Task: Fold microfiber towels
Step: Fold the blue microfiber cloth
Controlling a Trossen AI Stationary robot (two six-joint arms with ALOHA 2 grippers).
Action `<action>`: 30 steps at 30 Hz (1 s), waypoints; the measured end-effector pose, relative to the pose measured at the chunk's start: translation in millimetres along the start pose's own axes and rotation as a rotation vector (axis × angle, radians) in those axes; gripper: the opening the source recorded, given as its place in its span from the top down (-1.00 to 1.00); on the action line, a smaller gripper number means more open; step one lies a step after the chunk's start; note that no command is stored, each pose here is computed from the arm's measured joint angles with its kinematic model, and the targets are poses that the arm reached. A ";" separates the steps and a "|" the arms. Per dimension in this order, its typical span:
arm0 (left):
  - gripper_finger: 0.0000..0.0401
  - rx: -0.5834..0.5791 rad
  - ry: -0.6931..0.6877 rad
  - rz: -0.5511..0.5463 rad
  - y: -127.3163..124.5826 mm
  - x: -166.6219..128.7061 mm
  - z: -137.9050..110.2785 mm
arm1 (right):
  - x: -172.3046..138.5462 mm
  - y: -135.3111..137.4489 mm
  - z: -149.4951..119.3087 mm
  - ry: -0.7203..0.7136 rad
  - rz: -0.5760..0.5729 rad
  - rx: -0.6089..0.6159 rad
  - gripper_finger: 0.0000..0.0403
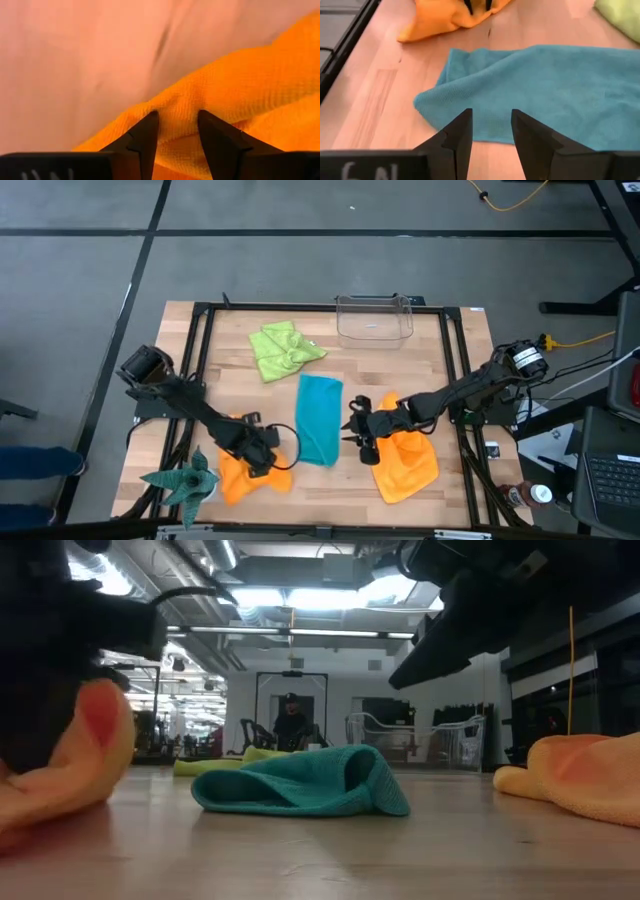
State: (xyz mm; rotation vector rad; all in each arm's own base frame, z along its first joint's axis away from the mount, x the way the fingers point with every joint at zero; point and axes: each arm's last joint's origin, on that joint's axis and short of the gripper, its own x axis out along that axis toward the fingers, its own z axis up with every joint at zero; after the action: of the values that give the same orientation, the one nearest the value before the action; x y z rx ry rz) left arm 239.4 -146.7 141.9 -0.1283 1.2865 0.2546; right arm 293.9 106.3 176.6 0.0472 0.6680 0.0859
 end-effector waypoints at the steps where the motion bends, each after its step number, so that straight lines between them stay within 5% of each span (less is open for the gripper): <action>1: 0.32 0.000 -0.017 0.016 2.3 -2.8 -0.3 | 0.0 0.0 0.1 -0.002 -0.002 0.003 0.31; 8: 0.32 -0.027 -0.285 0.063 10.0 -50.7 17.8 | 2.2 4.7 -1.8 -0.002 0.019 0.007 0.31; 14: 0.32 0.058 -0.555 -0.146 -18.8 -50.6 50.0 | 10.9 10.3 -3.1 -0.039 0.039 0.004 0.31; 23: 0.32 0.081 -0.248 -0.296 -48.3 6.3 28.3 | 16.9 11.9 -10.7 0.004 0.035 0.007 0.31; 26: 0.32 0.076 -0.188 -0.197 -41.6 15.2 22.8 | 16.9 11.9 -10.5 0.002 0.035 -0.006 0.31; 30: 0.32 0.094 -0.071 0.074 -12.4 13.5 14.7 | 16.9 11.9 -10.4 0.000 0.035 -0.005 0.31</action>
State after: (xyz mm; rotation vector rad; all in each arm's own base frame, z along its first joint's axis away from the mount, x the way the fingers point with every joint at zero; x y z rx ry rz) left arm 259.8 -153.7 132.5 0.0090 1.2317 0.2593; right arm 300.0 119.9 158.9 0.0543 0.6675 0.1212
